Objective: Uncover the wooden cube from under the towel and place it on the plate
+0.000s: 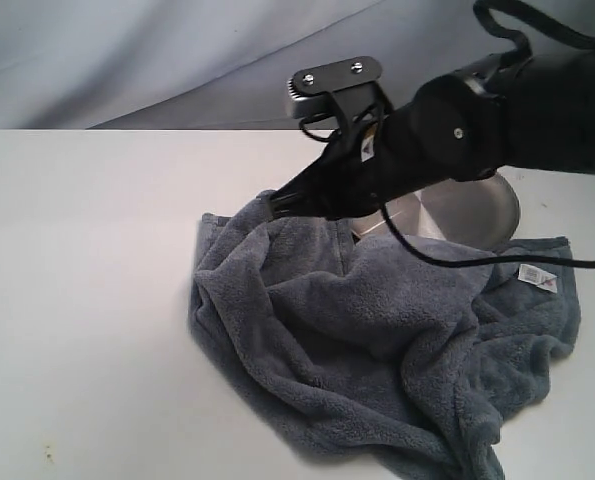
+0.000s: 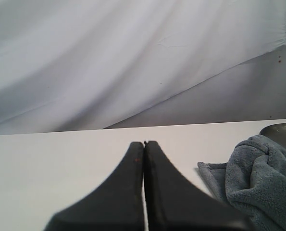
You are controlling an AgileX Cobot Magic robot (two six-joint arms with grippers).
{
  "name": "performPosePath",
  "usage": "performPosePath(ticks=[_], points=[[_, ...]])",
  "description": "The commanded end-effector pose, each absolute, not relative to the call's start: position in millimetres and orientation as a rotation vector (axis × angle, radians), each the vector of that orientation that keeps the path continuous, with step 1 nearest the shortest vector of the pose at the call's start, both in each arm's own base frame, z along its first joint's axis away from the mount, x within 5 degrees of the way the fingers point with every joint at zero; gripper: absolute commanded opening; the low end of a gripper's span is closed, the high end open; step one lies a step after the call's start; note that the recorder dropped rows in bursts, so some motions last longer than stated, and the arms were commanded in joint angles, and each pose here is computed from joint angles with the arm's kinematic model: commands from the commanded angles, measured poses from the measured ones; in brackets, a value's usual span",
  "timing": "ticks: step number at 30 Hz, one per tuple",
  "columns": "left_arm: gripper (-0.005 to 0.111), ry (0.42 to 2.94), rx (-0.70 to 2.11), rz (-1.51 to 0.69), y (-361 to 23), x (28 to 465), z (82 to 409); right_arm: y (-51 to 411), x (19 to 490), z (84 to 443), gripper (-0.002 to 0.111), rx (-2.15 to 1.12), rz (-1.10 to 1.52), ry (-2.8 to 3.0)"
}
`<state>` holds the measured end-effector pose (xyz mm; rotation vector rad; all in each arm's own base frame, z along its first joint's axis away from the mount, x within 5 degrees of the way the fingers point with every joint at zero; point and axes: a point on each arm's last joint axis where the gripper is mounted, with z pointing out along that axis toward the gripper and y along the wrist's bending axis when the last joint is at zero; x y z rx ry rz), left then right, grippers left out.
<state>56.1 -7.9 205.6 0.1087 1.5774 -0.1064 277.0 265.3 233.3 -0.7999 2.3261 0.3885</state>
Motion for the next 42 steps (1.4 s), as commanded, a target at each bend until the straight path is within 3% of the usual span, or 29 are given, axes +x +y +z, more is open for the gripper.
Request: performPosePath(ticks=[1,7,17,24,33,42], points=[[0.000,1.567,0.102,-0.108,-8,56,205,286,248,229,0.000,-0.952,0.392,2.317],[0.000,1.567,0.102,-0.108,-8,56,205,288,204,215,0.000,-1.028,0.439,2.324],[0.000,1.567,0.102,-0.108,-8,56,205,211,161,184,0.000,-0.868,0.473,2.420],[0.000,1.567,0.102,-0.108,-8,56,205,144,180,186,0.000,-0.499,0.381,2.516],[0.000,1.567,0.102,-0.108,-8,56,205,91,209,200,0.000,-0.137,0.297,2.479],[0.000,1.567,0.102,-0.108,-8,56,205,87,278,218,0.000,-0.065,0.213,2.466]])
